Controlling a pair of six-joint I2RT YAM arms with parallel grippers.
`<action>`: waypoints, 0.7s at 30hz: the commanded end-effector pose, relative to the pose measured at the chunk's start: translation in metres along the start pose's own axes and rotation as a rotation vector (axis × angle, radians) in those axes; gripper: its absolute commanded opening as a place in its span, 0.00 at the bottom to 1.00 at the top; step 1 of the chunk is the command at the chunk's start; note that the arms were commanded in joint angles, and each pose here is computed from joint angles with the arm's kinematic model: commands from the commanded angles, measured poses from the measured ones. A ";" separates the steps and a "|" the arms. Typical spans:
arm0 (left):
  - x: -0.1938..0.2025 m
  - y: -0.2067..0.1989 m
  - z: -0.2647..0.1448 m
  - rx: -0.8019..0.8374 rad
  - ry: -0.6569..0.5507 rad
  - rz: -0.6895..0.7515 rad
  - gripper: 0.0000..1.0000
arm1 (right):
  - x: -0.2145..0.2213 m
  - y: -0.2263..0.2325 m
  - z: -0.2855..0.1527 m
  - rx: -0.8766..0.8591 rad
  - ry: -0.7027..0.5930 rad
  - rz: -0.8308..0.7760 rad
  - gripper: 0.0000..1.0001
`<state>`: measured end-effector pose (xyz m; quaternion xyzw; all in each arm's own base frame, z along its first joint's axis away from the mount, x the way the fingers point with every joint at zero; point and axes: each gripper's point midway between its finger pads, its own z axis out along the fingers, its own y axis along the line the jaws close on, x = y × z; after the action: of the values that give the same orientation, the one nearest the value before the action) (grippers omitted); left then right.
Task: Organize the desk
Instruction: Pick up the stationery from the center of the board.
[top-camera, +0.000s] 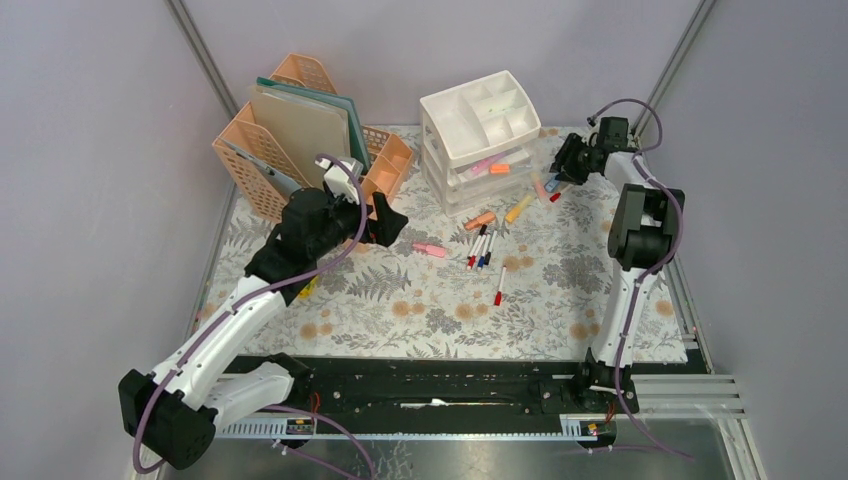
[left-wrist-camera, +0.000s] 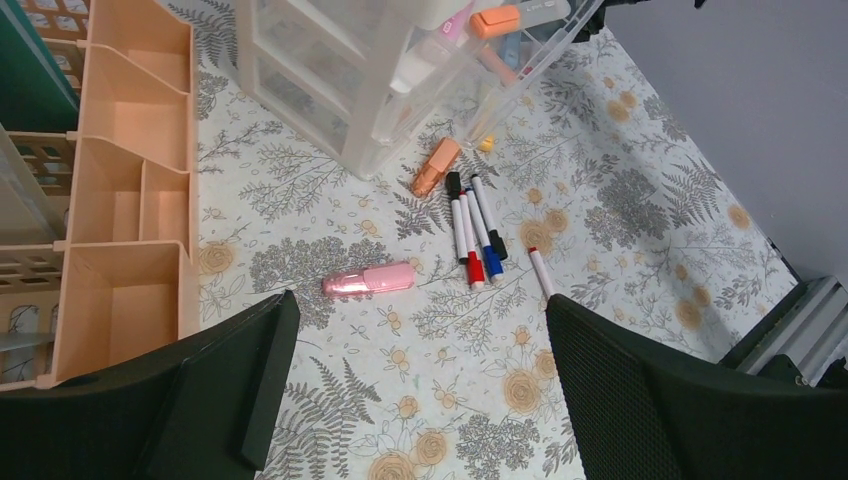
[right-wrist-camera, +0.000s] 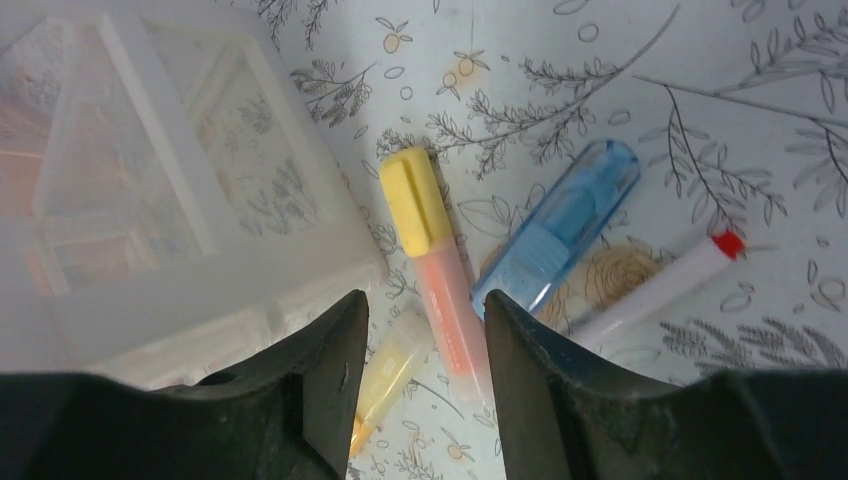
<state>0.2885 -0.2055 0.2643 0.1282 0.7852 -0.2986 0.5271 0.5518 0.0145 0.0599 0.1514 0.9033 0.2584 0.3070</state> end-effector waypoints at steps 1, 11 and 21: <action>-0.010 0.002 0.002 0.005 -0.034 0.007 0.99 | -0.017 0.013 0.005 -0.063 0.001 -0.031 0.54; -0.008 0.006 0.005 0.007 -0.025 -0.007 0.99 | -0.015 0.019 0.029 -0.105 0.061 -0.073 0.48; -0.009 0.007 0.005 0.019 -0.024 -0.026 0.99 | 0.003 0.016 0.045 -0.071 0.113 -0.132 0.53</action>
<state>0.2967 -0.1986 0.2580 0.1165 0.7924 -0.2977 0.5195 0.5797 0.0370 0.0360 0.0929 0.9126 0.2823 0.2808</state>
